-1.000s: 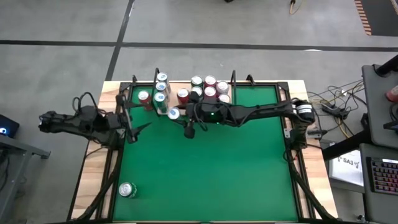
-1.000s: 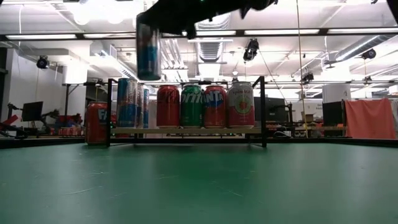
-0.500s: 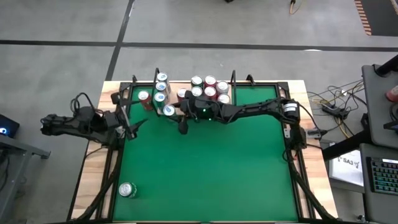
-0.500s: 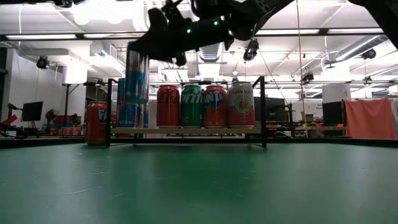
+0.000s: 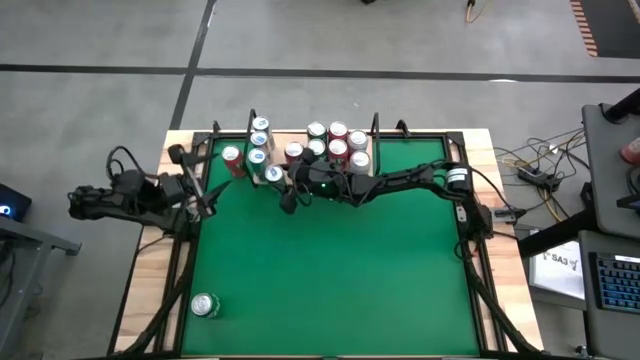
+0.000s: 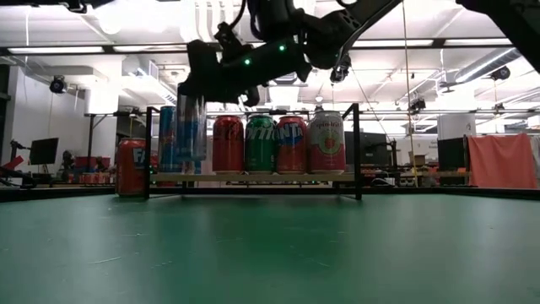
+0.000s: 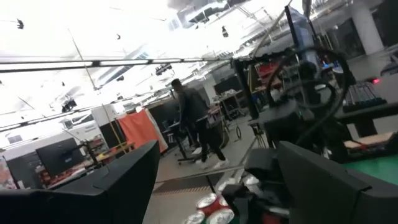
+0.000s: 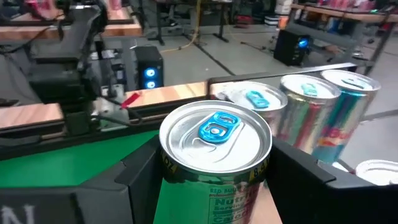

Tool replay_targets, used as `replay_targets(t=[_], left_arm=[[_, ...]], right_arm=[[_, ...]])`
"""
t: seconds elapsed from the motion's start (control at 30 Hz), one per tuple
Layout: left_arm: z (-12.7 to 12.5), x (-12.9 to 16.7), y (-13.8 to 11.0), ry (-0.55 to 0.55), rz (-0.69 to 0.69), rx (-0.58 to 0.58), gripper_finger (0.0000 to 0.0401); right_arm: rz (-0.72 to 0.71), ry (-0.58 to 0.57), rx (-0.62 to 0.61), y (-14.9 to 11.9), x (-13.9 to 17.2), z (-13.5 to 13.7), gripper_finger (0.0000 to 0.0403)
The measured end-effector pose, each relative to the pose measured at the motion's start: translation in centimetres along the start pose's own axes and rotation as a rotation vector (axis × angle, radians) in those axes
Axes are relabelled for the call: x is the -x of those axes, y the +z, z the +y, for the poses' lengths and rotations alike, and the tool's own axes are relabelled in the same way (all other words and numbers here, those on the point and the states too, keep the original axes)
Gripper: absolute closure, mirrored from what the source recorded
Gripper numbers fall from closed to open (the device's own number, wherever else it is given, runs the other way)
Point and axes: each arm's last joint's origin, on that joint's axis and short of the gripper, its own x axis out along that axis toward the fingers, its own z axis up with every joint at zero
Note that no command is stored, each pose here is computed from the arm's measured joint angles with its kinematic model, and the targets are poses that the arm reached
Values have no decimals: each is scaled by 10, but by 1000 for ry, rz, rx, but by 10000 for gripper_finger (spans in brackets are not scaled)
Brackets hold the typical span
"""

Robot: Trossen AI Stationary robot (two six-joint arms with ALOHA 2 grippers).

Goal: Pick and place cans onto a shelf
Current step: Put the blue silver soda can on the shelf

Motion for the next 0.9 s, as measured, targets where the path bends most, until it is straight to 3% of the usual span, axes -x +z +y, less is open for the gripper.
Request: replay_targets(t=[0.27,0.9], left_arm=[[3,2,3,18,-29,21,92],[3,2,3,23,-37,26,92]], right_arm=[[-21,-70,-1,1,-1,-3,177],[-8,-76,27,-1,-1,-3,177]])
